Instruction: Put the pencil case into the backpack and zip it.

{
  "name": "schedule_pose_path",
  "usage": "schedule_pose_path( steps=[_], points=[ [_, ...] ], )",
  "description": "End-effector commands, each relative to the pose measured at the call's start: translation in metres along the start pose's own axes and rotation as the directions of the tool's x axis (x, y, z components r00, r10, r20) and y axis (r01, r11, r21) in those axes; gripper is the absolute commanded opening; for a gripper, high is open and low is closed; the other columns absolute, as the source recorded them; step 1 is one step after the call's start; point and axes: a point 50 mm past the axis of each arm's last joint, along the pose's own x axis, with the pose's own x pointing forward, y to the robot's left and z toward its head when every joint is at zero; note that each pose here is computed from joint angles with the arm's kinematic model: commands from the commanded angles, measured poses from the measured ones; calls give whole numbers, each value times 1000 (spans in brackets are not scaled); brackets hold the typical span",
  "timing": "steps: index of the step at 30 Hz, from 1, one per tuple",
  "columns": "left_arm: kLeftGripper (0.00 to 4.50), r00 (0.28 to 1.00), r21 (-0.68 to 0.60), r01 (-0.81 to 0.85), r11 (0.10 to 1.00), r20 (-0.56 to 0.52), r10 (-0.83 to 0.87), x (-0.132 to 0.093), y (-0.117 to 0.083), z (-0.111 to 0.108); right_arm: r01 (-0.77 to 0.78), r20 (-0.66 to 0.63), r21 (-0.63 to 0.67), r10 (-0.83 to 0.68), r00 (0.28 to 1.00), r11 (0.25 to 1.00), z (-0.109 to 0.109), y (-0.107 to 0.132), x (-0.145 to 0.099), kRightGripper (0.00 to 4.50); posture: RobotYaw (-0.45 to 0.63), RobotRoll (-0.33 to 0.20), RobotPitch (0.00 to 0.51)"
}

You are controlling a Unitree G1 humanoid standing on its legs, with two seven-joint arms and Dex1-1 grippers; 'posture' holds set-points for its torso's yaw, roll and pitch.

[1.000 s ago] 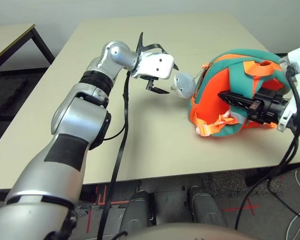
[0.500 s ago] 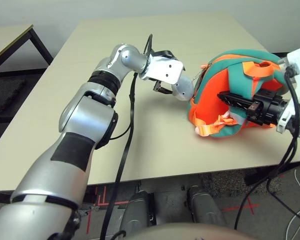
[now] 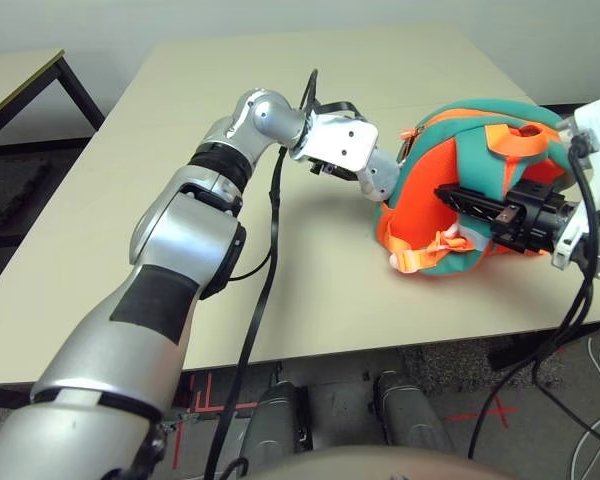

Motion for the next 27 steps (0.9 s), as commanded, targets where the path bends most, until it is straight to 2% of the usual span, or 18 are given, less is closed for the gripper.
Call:
schedule_pose_path(
  steps=[1, 3, 12, 19, 27],
  points=[
    [365, 1000, -24, 12, 1000, 18, -12, -1, -5, -3, -50, 8, -9, 50, 999, 999, 2, 6, 4, 151, -244, 0, 59],
    [68, 999, -27, 22, 999, 25, -21, -3, -6, -3, -51, 8, -10, 51, 999, 999, 3, 5, 4, 151, -238, 0, 57],
    [66, 996, -98, 87, 991, 40, -84, -18, -16, -13, -51, 6, -14, 51, 999, 999, 3, 3, 5, 151, -224, 0, 53],
    [66, 986, -135, 164, 977, 58, -158, -23, -36, -21, -55, 0, -16, 55, 999, 998, 3, 0, 7, 151, -201, 0, 51],
    [66, 954, -187, 297, 936, 104, -282, -10, -79, -31, -69, -1, -17, 69, 998, 997, 3, -1, 10, 151, -187, 0, 56]
  ],
)
